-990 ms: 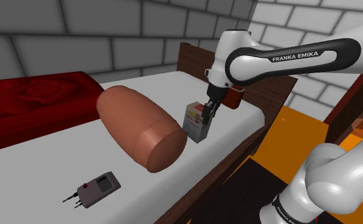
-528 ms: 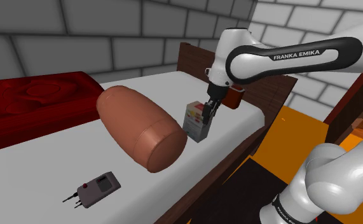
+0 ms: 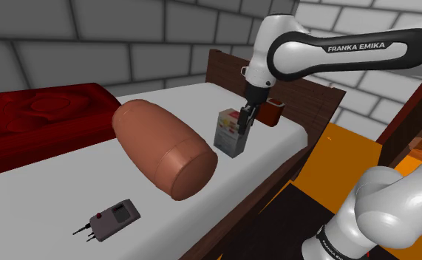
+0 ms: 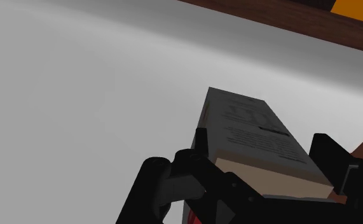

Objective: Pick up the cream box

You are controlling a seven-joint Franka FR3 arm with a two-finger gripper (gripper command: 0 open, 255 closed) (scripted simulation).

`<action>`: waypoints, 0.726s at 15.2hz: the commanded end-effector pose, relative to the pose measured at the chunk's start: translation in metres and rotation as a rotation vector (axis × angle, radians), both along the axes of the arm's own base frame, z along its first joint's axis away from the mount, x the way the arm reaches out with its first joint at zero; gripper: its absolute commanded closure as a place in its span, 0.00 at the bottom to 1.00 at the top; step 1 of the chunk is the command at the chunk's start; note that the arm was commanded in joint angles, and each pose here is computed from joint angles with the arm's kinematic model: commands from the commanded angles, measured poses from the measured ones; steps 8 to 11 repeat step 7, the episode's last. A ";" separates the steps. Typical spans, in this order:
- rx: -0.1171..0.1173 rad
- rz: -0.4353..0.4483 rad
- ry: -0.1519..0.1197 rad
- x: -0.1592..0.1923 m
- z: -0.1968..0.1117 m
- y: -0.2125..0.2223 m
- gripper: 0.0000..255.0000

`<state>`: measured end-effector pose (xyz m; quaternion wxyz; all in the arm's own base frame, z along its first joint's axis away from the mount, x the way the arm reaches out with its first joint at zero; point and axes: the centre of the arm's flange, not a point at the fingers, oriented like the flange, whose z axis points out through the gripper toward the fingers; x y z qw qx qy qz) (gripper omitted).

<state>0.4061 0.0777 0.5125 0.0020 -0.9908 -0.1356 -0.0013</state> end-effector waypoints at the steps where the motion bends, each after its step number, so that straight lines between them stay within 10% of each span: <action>1: 0.000 0.000 -0.001 -0.001 0.012 0.000 1.00; 11: 0.000 0.000 -0.001 -0.001 0.034 0.000 1.00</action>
